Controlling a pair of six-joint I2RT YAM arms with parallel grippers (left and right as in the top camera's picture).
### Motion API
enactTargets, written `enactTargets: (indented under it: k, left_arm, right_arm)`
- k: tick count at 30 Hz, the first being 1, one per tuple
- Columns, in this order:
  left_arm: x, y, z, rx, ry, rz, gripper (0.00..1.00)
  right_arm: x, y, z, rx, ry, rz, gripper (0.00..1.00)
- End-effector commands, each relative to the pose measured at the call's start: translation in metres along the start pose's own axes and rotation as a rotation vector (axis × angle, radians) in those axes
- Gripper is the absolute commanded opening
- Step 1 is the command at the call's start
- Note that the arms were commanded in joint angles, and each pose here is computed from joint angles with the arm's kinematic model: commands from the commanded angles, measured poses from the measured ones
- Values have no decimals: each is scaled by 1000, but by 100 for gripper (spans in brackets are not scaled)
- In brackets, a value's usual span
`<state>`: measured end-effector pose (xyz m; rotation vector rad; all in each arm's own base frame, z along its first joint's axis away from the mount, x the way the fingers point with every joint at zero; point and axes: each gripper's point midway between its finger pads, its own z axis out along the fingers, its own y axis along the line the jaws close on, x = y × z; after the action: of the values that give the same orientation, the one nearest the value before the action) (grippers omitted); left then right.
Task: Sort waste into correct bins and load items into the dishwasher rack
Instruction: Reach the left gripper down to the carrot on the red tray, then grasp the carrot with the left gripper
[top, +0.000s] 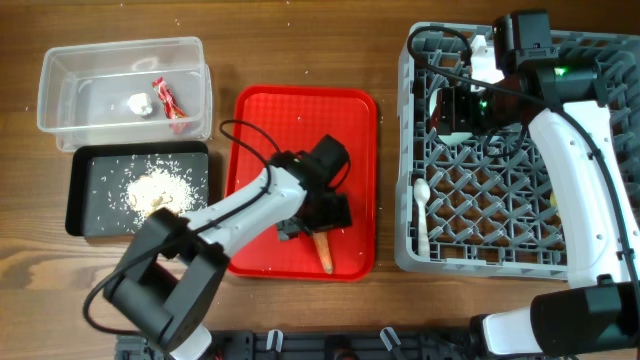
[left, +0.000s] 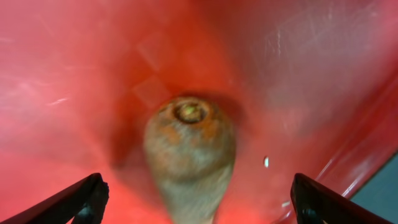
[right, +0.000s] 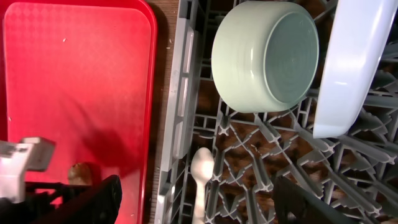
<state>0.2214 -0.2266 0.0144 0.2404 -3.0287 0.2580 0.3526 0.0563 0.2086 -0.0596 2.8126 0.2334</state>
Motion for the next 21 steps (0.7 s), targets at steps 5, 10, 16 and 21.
enactTargets:
  k: [5, 10, 16, 21]
  left_arm:
    - [-5, 1, 8, -30, -15, -49, 52]
    - [-7, 4, 8, -46, -24, -51, 33]
    - [-15, 21, 4, -98, -49, -79, 25]
    - [-38, 49, -20, -126, -116, -134, 24]
  right_arm:
    - [1, 5, -7, -21, -19, -27, 79]
    - [1, 5, -7, -18, -19, -27, 79]
    - [2, 4, -7, -18, -16, -27, 79]
    - [2, 4, -7, -17, -16, -29, 79]
